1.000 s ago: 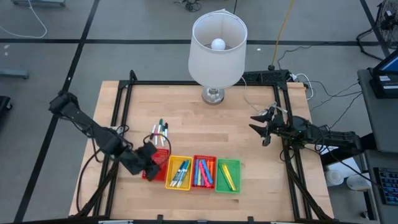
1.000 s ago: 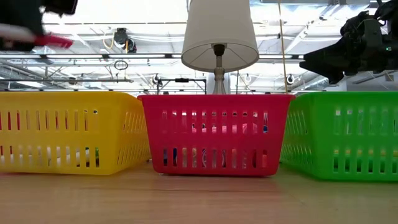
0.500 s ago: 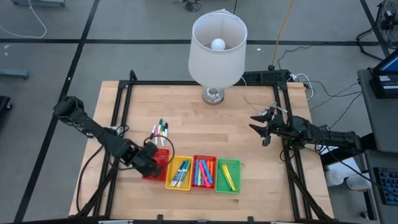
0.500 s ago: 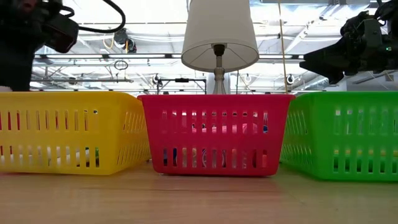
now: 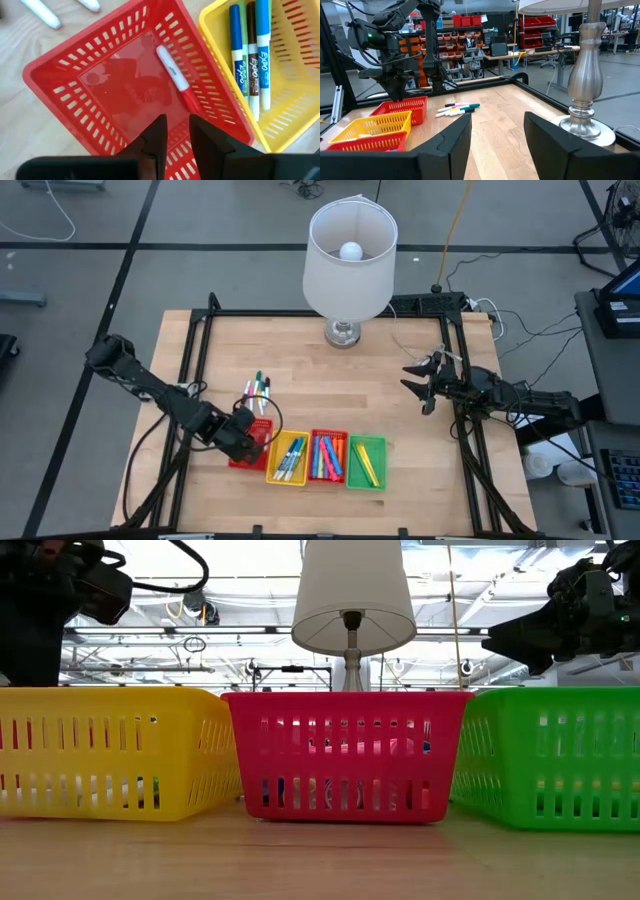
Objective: Pick & Place Markers
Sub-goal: Put the small black highlighter into the left red bin
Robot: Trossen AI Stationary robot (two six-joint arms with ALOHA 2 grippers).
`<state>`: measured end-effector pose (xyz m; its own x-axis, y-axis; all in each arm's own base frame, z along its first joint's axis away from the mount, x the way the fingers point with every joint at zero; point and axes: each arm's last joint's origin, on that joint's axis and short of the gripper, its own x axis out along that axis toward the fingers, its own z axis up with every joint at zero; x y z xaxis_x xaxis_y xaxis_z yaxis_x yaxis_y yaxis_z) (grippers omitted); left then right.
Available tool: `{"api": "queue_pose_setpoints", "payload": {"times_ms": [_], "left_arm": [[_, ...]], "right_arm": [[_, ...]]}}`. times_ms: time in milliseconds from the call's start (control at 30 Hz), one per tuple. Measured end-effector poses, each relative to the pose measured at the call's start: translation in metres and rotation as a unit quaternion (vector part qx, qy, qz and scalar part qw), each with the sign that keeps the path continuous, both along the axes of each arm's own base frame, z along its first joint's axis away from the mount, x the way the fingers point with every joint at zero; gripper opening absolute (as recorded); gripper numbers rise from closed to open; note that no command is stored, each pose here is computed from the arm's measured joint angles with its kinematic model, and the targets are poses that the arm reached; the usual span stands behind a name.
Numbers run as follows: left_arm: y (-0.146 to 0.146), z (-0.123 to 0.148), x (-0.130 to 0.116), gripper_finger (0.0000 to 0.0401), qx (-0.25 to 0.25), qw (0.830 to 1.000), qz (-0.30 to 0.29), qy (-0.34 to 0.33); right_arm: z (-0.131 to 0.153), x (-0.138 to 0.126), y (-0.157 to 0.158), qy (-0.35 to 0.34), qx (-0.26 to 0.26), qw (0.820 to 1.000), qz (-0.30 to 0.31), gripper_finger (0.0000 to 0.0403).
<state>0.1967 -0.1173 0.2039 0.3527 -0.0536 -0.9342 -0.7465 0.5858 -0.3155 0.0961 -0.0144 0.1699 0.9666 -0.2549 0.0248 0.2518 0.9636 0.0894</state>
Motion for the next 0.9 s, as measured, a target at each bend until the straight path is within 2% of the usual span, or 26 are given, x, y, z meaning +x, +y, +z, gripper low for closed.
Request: {"api": "queue_pose_setpoints", "payload": {"times_ms": [167,267,400,533,633,900], "left_arm": [[0.005,0.009,-0.002,0.0087,0.004,1.0,-0.012,-0.022],[0.016,0.02,-0.006,0.0087,0.021,0.999,0.003,-0.049],[0.043,0.028,-0.021,0.0088,0.092,0.994,0.055,-0.025],[0.074,0.028,-0.034,0.0088,0.165,0.976,0.133,0.043],[0.09,0.025,-0.031,0.0088,0.167,0.973,0.144,0.071],[0.123,0.002,-0.022,0.0089,0.15,0.975,0.122,0.107]], "right_arm": [[0.0,0.0,0.0,0.0,0.0,1.0,0.0,0.0169],[0.0,0.0,0.0,0.0,0.0,1.0,0.0,0.0169],[0.0,0.0,0.0,0.0,0.0,1.0,0.0,0.0169],[0.0,0.0,0.0,0.0,0.0,1.0,0.0,0.0169],[0.0,0.0,0.0,0.0,0.0,1.0,0.0,0.0169],[0.0,0.0,0.0,0.0,0.0,1.0,0.0,0.0169]]}}
